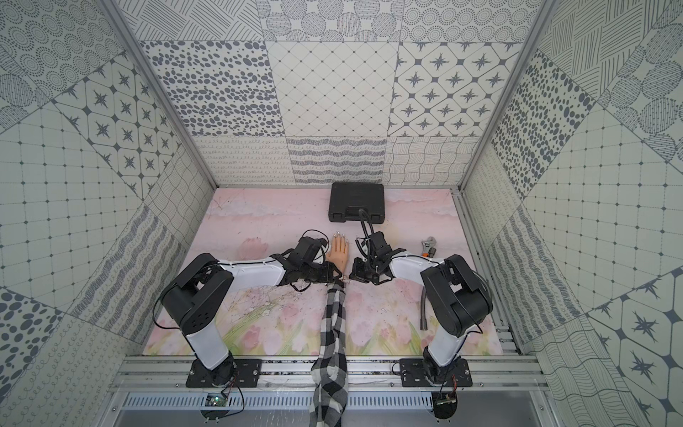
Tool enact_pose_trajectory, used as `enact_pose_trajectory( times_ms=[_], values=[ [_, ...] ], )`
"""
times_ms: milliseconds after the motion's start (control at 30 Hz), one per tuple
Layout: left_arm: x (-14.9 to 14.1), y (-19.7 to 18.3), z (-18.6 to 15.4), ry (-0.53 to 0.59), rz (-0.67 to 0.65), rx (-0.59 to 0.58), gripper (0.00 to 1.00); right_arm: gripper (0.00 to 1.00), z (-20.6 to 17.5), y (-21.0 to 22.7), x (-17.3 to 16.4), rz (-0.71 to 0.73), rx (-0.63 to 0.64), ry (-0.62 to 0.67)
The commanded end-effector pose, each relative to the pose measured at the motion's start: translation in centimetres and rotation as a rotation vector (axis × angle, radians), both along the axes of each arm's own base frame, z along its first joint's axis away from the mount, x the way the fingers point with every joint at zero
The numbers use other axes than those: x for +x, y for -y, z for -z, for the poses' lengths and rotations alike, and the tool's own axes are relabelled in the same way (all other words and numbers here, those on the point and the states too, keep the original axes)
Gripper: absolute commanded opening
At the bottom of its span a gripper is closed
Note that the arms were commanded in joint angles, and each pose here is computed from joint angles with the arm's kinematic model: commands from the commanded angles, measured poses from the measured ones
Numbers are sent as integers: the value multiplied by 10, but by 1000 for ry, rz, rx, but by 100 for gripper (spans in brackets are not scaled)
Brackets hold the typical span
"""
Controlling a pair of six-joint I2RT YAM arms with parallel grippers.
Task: Take off the watch
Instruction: Untie the watch from the hand.
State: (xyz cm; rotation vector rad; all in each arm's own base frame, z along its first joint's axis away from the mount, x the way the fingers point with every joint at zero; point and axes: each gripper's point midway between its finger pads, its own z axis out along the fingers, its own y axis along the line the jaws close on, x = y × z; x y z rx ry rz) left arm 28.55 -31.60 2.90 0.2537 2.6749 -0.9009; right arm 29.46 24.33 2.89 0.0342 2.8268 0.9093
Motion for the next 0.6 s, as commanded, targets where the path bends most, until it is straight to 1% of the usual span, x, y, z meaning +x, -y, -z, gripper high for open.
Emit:
enact_pose_trajectory(
  times_ms=[0, 167, 267, 400, 500, 567],
  values=[
    [-33, -58, 63, -165, -75, 293, 46, 0, 40, 21, -26, -30, -165, -111],
    [-35, -57, 68, -174, -69, 294, 45, 0, 45, 7, -30, -76, -175, -114],
    [-36, -57, 70, -178, -68, 295, 44, 0, 42, -7, -31, -108, -146, -110],
    [-37, -55, 74, -186, -65, 290, 44, 0, 37, -33, -34, -158, -50, -124],
    [-38, -55, 76, -188, -64, 289, 43, 0, 27, -55, -35, -184, 93, -139],
    [-39, -55, 76, -189, -61, 289, 43, 0, 16, -61, -30, -165, 185, -132]
  ],
)
